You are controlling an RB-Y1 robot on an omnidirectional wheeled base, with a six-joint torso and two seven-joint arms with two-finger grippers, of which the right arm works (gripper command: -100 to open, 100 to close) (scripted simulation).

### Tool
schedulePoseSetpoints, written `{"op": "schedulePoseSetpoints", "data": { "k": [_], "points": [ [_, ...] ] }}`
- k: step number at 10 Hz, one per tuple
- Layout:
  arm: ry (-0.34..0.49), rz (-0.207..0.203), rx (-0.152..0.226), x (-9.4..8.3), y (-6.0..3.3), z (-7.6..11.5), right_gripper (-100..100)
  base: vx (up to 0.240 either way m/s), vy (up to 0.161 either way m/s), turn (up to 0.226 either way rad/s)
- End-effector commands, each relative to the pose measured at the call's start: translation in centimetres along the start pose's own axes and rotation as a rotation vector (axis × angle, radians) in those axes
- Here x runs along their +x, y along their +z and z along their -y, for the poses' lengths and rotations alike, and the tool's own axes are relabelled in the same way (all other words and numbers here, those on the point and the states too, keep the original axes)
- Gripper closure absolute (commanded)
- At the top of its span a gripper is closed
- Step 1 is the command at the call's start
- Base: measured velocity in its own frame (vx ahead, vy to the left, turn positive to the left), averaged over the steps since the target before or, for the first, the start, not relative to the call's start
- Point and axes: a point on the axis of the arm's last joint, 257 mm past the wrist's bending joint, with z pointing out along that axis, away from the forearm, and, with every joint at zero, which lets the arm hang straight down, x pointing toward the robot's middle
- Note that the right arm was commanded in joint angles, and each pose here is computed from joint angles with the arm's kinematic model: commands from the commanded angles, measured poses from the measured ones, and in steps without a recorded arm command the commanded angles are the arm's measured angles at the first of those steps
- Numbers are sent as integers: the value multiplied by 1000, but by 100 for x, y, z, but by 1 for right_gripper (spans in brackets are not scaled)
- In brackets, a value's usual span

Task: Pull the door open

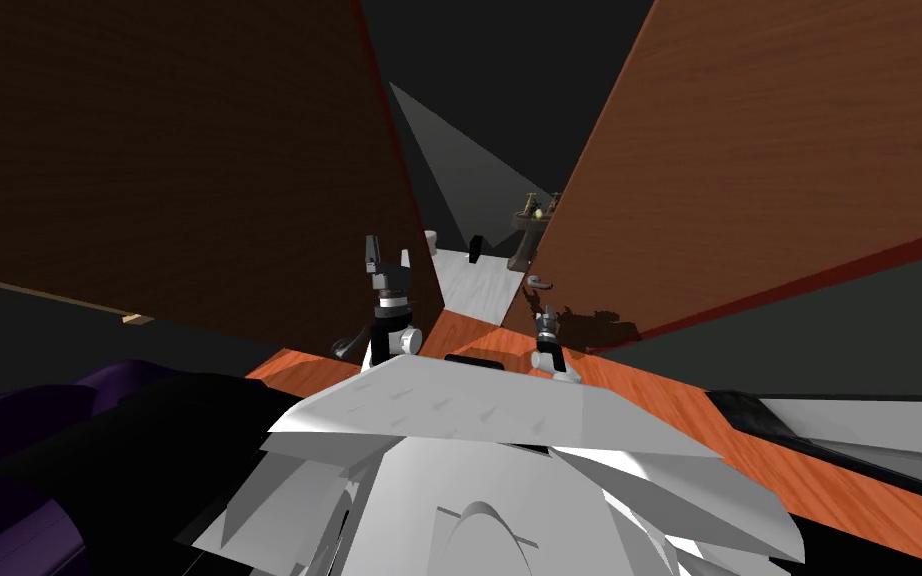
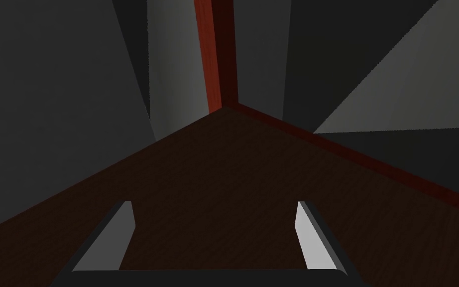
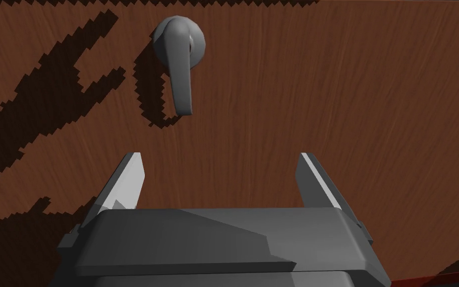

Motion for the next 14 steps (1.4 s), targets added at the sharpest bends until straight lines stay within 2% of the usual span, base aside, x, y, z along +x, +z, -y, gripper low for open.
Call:
{"op": "schedulePoseSetpoints", "data": {
  "k": [1,3,5,7,8,11,13,14],
  "points": [
    [-3,11,17,-55,-4,64,-100,120,-26,38],
    [-7,21,33,-110,-13,124,-100,94,-11,24],
    [-15,45,66,-234,-39,247,-100,144,-25,54],
    [-19,55,80,-288,-52,296,-100,128,-26,26],
    [-17,51,74,-263,-44,274,-100,51,-11,7],
    [-18,91,80,-644,-158,287,-100,189,26,126],
    [-18,91,80,-644,-158,287,-100,90,3,14],
    [-19,118,82,-913,-246,281,-100,138,-16,195]
  ]
}}
